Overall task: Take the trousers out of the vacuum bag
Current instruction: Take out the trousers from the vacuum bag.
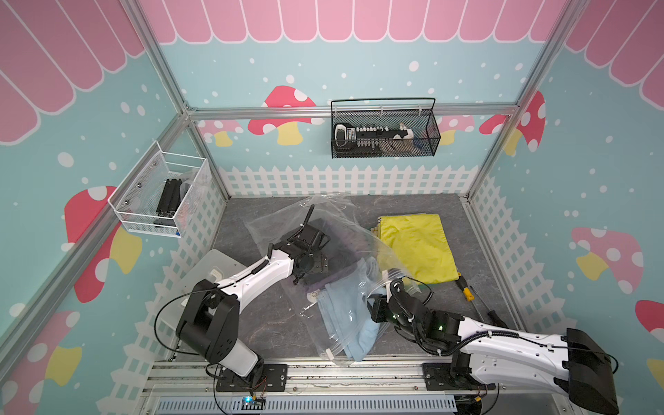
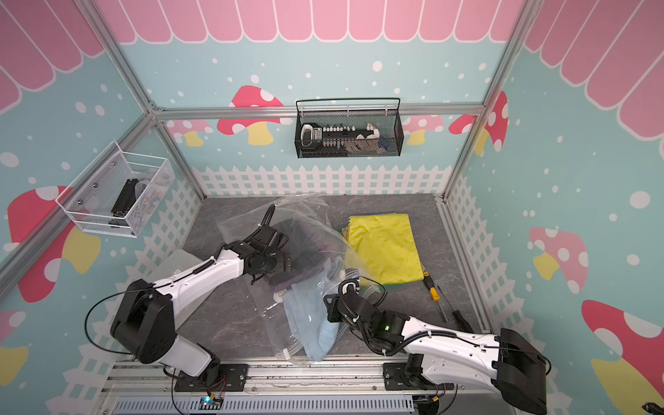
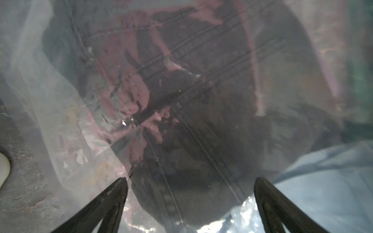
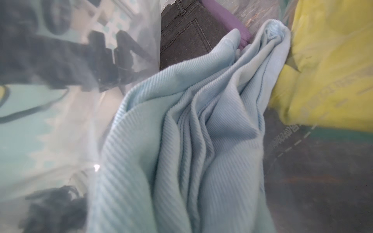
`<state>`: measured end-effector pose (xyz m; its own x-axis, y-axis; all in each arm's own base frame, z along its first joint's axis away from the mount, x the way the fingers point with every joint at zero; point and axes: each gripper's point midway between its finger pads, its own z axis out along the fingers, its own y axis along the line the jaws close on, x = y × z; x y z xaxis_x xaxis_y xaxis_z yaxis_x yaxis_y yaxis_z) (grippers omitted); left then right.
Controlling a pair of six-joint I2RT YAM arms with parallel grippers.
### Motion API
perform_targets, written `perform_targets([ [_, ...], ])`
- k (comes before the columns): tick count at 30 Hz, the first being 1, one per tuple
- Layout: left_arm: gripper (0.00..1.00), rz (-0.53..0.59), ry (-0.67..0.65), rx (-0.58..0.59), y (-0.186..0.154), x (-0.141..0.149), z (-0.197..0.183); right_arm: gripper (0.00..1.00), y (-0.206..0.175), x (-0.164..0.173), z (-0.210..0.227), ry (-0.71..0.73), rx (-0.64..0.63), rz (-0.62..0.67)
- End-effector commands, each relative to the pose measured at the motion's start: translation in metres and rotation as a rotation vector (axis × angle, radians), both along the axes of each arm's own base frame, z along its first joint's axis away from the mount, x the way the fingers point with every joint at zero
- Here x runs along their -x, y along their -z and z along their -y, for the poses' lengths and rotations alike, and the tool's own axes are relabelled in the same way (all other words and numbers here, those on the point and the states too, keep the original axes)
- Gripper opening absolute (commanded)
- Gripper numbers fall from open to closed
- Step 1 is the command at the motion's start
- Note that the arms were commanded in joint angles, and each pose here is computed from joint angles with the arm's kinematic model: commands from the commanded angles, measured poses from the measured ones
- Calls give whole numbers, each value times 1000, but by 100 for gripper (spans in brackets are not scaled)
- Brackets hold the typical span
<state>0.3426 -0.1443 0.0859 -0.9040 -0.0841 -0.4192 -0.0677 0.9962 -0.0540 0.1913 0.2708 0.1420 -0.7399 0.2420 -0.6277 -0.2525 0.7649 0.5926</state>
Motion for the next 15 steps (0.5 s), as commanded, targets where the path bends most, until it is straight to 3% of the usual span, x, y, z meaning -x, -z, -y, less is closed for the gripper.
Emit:
perform_targets([
  [1, 98, 3, -58, -10, 9, -24, -13, 0, -30, -22, -16, 25, -105, 74],
  [15, 97, -48, -277, -16, 27, -110, -97, 0, -33, -97, -72, -6, -179, 53],
])
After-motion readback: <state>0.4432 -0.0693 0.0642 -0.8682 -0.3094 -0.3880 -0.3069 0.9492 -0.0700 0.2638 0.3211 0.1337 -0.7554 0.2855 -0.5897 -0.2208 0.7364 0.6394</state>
